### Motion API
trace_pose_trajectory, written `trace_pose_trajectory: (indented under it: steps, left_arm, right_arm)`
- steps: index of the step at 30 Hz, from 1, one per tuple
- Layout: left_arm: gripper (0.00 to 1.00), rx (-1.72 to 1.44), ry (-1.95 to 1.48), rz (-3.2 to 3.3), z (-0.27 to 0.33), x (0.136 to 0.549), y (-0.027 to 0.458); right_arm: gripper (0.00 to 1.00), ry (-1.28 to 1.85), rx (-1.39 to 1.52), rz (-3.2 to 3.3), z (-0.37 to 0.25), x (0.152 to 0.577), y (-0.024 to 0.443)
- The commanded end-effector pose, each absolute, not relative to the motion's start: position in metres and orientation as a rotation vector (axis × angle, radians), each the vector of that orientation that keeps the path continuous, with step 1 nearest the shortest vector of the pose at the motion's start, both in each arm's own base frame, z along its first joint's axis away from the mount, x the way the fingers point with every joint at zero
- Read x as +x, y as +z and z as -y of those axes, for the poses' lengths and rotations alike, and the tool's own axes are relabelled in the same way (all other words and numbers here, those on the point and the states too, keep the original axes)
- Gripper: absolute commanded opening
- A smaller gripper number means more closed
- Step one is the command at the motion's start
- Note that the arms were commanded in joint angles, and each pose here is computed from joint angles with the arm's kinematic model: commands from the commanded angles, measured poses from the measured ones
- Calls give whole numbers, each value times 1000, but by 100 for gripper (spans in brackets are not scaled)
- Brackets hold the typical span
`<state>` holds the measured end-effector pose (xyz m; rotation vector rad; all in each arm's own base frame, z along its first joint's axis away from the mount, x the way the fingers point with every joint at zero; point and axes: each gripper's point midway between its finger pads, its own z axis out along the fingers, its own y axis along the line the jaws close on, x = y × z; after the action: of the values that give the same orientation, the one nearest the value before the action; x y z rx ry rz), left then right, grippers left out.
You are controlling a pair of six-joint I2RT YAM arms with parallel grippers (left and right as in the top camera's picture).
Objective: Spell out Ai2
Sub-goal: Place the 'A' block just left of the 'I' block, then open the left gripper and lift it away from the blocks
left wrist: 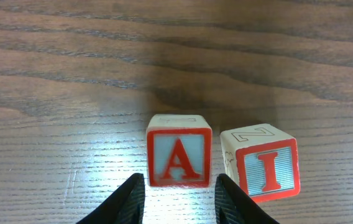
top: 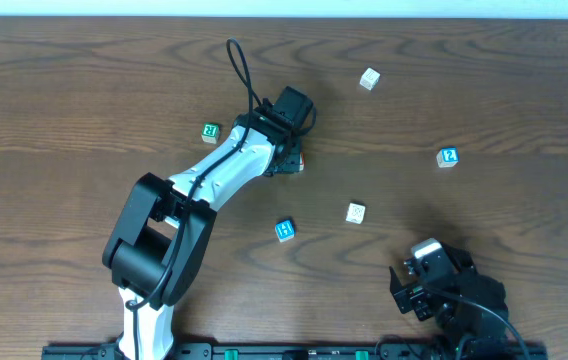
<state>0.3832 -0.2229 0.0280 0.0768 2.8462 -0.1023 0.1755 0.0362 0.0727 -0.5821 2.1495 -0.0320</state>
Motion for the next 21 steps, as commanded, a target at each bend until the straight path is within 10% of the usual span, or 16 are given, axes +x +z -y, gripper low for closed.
trace_pose_trajectory:
  steps: [1,16,19,21]
  left_arm:
    - [38,66,-96,-2869,221,379,22]
    - [35,122,-127,-2773,221,403,56]
    - [6,151,-159,-2717,225,408,84]
    - [6,153,-182,-2705,228,405,95]
  right_arm:
    - [99,-30,-589,-2156,-36,175,68]
    - [99,-30,-589,-2156,-36,175,68]
    - [99,-30,-589,-2156,-36,175,68]
    - [99,-30,-589,-2156,-36,175,68]
